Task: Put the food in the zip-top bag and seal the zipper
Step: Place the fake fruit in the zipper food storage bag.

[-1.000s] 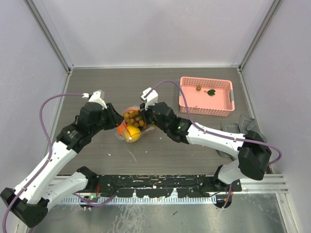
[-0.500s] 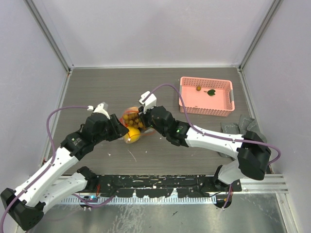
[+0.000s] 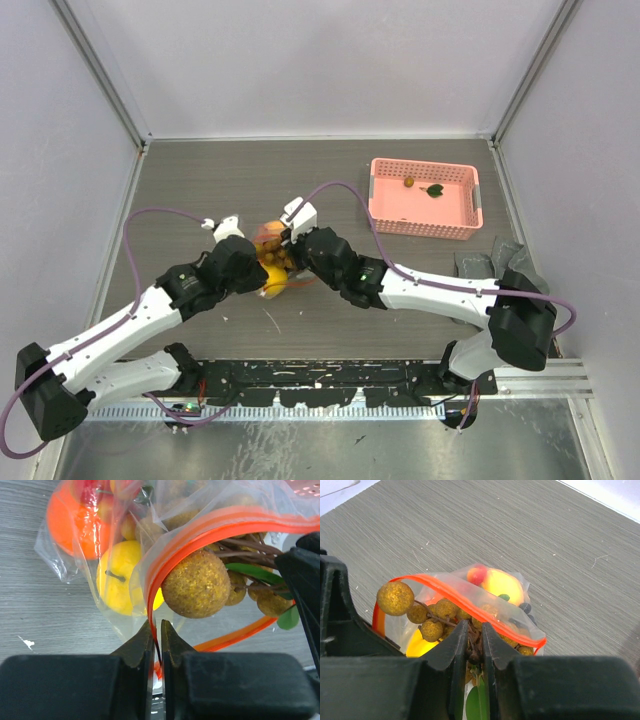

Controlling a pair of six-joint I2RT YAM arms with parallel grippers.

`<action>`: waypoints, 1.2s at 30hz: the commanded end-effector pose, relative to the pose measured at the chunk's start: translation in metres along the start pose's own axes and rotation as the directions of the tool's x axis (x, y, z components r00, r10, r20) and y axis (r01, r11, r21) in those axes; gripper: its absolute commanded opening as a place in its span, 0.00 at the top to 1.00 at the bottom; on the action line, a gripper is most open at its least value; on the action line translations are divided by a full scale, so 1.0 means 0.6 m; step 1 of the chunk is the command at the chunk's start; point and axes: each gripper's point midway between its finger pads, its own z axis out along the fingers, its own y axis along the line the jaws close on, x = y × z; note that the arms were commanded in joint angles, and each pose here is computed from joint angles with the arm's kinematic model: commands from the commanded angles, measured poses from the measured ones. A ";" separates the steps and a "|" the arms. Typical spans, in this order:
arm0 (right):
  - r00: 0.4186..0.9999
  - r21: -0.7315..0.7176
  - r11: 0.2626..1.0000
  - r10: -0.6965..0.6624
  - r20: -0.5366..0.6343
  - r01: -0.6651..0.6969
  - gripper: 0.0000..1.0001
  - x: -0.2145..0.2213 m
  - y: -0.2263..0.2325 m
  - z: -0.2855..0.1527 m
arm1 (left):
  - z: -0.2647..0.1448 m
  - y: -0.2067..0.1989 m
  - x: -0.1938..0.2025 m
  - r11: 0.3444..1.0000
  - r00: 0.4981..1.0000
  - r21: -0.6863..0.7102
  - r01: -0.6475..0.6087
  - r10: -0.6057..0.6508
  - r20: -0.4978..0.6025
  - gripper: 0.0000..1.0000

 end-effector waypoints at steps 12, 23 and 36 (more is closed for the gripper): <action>0.992 0.187 0.974 -0.129 -0.017 0.130 1.00 -0.070 -0.056 -0.078 | -0.073 -0.095 -0.077 0.991 0.998 0.130 -0.036 0.029 0.058 1.00; 0.985 0.037 0.988 -0.148 -0.087 0.152 1.00 -0.062 -0.029 -0.142 | -0.070 -0.140 -0.042 0.973 0.998 0.219 -0.065 0.068 -0.004 1.00; 0.969 0.151 0.967 -0.177 -0.173 0.204 1.00 -0.028 -0.056 -0.126 | -0.066 -0.135 -0.025 0.965 0.996 0.249 -0.080 0.085 -0.011 1.00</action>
